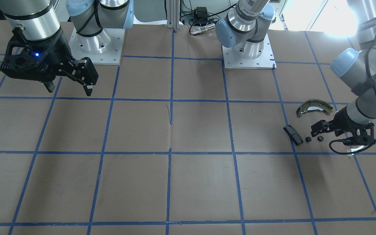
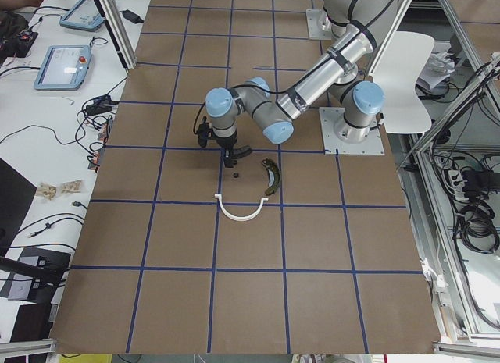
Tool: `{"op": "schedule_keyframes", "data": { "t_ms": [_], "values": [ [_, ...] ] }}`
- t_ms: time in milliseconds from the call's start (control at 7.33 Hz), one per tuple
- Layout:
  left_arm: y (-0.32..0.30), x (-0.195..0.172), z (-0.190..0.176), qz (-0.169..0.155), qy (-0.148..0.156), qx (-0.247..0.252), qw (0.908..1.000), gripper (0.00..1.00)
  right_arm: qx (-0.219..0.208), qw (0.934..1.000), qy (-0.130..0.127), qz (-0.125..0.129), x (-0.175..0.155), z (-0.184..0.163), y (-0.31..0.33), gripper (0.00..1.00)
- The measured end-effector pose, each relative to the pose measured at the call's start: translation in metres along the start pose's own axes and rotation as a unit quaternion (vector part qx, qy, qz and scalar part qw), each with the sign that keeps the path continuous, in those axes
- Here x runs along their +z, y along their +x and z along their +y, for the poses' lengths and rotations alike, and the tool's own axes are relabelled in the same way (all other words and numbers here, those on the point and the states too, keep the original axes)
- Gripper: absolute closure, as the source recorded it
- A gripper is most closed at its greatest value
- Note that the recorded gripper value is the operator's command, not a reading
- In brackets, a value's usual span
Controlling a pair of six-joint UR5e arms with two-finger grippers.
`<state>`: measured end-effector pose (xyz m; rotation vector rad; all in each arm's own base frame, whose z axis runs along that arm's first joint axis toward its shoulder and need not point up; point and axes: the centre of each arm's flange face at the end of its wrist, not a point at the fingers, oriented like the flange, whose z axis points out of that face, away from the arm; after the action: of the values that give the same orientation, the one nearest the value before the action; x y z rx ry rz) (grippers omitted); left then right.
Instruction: Place bearing gear from tray to pile
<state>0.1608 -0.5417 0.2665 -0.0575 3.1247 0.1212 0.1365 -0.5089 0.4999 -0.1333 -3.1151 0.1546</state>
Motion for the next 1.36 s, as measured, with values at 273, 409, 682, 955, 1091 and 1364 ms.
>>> {"op": "schedule_keyframes", "data": {
  "t_ms": [273,409,682,955,1091,1364],
  "values": [
    [0.108,-0.094,-0.024,-0.013,0.006,-0.017,0.9997,0.00,0.000,1.0000,0.001,0.000,-0.001,0.000,0.001,0.00],
    [0.165,-0.130,-0.020,-0.018,0.009,-0.019,0.9996,0.00,0.000,1.0000,0.001,0.000,-0.001,0.001,0.001,0.00],
    [0.243,-0.173,0.016,-0.020,0.001,-0.033,0.9993,0.00,0.000,1.0000,0.001,-0.001,-0.001,0.001,0.000,0.00],
    [0.286,-0.211,0.064,-0.008,-0.001,-0.020,0.9998,0.00,0.000,1.0000,0.001,-0.001,-0.001,0.001,0.000,0.00],
    [0.296,-0.223,0.077,0.006,0.004,-0.016,0.9999,0.00,0.000,1.0000,0.001,-0.001,-0.001,0.001,0.000,0.00],
    [0.289,-0.234,0.084,0.019,0.007,-0.025,0.9995,0.00,0.000,1.0000,0.002,-0.001,-0.002,0.001,0.000,0.00]
  ]
}}
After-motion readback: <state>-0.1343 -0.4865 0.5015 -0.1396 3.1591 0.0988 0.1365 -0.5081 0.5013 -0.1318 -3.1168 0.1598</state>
